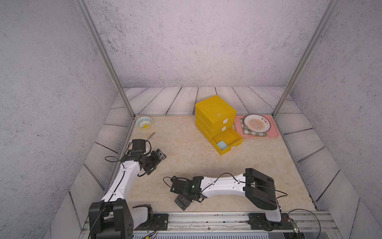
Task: Please put the sticky notes in the drawer by color
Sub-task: Pick up the sticky notes from the center of the board.
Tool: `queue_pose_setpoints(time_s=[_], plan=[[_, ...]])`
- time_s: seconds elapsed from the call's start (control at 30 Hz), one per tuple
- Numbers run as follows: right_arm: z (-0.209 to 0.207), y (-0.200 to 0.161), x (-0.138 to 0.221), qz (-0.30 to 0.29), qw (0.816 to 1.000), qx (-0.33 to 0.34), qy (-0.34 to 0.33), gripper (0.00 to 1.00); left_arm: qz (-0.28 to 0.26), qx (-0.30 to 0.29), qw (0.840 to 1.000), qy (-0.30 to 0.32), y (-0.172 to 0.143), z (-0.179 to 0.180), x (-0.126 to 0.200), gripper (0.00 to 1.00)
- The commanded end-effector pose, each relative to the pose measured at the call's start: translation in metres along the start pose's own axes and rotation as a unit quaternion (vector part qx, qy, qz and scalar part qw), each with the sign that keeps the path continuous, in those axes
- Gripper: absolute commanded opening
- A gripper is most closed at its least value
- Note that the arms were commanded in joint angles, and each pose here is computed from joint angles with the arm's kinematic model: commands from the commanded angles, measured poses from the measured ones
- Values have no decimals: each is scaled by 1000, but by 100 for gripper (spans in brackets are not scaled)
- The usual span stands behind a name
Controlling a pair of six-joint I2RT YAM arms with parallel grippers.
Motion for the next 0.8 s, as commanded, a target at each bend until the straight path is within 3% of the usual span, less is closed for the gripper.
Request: queue_pose_setpoints(time_s=[0.0,0.27,0.6,0.77], plan=[[-11,-14,-22,34,999,-9,-42,95,5,-4,1000,-3,-2,1,3,93],[-19,-18,-27,44,997,-15,-58,94,8,-11,1000,-9,-2,-1,5,93],[-24,5,32,-19,998,-17,-62,95,6,-10,1000,-13,-2,-3,7,93],[-29,3,15,1,997,-16,-72,99,2,-13,1000,-15,-1,-4,9,93]])
Point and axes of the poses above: each gripper's point midway between its finger pads, its own x axis back along the fingers, its own z axis along the line the jaws close on, y = z × x, the point moved 6 cm from there along x, back along the fingers, and after that the axes turned 2 degrees about -x, right-handed, at the moved point
